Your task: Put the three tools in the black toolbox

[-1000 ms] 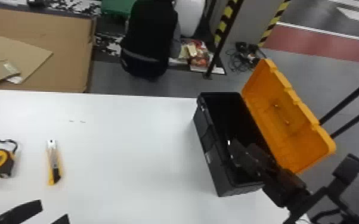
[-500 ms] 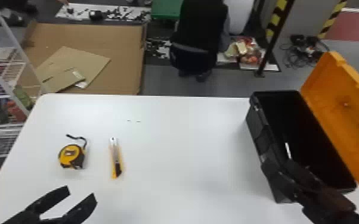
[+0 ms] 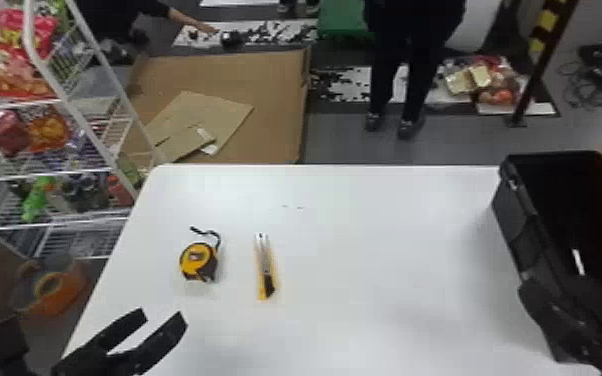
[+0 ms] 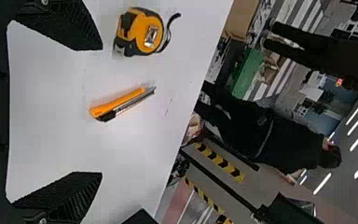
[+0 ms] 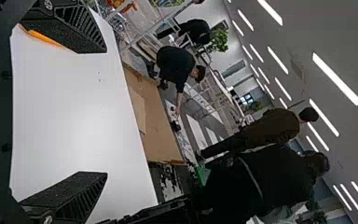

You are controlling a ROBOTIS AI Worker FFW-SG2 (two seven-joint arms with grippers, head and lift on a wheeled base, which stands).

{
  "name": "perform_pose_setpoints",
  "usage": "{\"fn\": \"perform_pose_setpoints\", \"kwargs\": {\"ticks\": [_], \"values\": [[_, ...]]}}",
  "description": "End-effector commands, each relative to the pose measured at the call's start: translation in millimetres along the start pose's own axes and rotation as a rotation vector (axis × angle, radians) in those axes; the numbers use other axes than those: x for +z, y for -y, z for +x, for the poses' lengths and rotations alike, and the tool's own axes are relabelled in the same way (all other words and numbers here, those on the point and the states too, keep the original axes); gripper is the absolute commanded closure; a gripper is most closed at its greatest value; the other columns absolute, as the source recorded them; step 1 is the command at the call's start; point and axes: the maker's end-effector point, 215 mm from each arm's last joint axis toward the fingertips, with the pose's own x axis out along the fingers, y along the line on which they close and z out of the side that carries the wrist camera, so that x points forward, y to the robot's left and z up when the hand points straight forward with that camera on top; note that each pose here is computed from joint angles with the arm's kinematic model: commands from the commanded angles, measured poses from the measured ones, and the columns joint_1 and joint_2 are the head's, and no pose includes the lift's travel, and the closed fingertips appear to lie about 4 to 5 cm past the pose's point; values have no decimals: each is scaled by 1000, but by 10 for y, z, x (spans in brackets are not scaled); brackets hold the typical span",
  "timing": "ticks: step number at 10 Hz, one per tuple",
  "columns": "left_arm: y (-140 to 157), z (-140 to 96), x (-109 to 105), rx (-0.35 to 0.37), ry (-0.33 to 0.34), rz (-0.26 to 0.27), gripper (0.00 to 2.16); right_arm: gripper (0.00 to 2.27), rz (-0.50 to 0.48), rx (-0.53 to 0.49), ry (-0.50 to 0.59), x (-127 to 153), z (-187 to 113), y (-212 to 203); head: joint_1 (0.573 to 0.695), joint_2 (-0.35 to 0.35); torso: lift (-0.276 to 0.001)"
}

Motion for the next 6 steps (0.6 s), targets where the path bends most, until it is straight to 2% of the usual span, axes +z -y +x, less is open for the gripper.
{"fn": "perform_pose_setpoints", "kwargs": {"ticks": [1, 3, 5, 6], "values": [[-319, -110, 87, 66, 30, -12, 36, 66, -17, 1, 2, 19, -8, 29, 695, 182, -55], [-494, -189, 122, 93, 47, -36, 36, 66, -27, 1, -6, 4, -15, 57, 695, 259, -55], [-584, -95, 12, 114, 41, -57, 22, 73, -31, 3, -14, -14, -15, 60, 695, 282, -55], [-674, -24, -11, 133, 34, -51, 12, 76, -31, 7, -18, -27, -23, 52, 695, 286, -55]]}}
